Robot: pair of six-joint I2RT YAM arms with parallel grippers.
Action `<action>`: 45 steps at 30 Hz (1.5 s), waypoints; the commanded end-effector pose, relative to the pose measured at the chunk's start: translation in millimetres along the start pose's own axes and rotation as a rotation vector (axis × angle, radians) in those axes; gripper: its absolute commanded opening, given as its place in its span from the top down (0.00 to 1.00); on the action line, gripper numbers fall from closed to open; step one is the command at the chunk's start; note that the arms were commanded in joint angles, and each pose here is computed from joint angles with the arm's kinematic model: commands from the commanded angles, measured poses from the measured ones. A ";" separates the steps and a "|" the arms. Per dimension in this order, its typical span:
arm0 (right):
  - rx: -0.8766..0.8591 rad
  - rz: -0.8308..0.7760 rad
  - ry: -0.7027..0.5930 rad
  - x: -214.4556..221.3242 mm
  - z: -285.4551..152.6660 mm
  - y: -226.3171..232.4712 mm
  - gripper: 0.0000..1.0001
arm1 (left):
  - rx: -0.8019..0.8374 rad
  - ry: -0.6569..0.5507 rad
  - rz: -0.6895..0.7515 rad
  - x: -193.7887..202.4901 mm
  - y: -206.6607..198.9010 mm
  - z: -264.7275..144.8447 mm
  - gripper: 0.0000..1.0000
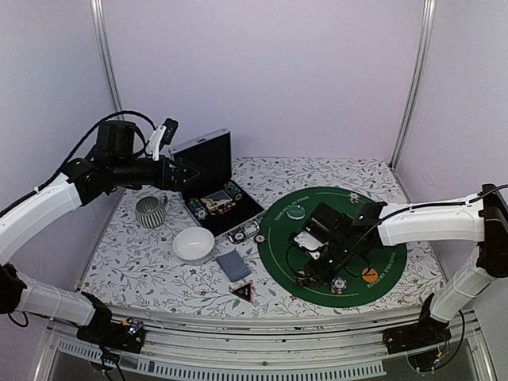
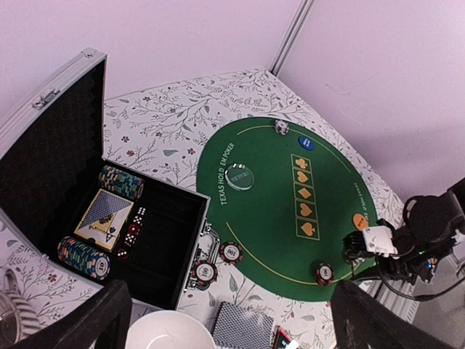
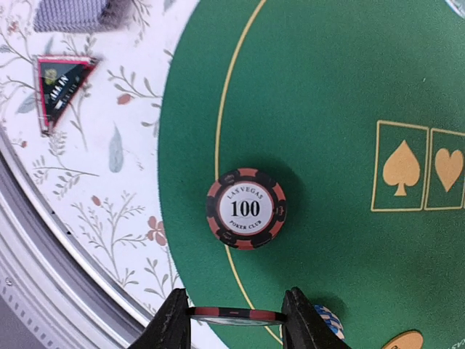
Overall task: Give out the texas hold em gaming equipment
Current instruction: Pick up the poker chip from the poker table mat, then place the poker chip in the small blind area.
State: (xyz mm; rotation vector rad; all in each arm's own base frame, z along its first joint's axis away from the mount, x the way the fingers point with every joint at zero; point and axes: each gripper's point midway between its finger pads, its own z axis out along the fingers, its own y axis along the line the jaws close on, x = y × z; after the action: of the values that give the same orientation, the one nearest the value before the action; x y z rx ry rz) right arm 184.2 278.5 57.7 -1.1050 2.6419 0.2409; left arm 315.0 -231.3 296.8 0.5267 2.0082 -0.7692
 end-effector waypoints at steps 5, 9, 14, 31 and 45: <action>0.011 0.187 -0.216 -65.7 -73.7 -72.7 0.75 | -0.034 -0.007 0.063 -10.2 1.3 -13.6 0.02; 0.115 0.350 -0.273 -78.4 -93.4 -155.1 0.75 | -0.047 -0.005 0.097 -11.8 0.7 -20.2 0.02; 0.185 0.517 -0.212 -61.9 -83.3 -242.7 0.75 | -0.074 0.016 0.139 -10.1 4.6 -26.0 0.02; 0.238 0.757 0.090 36.0 -5.1 -361.7 0.74 | -0.116 0.075 0.193 5.8 16.9 -26.1 0.02; 0.287 0.754 0.116 39.2 -3.2 -374.5 0.28 | -0.131 0.085 0.181 7.8 19.2 -28.8 0.02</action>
State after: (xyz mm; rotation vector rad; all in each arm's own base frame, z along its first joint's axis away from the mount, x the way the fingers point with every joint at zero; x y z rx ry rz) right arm 418.6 -3.3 16.2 -0.0067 2.9874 -0.0262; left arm 306.7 -204.0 291.0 0.6788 2.0440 -0.5255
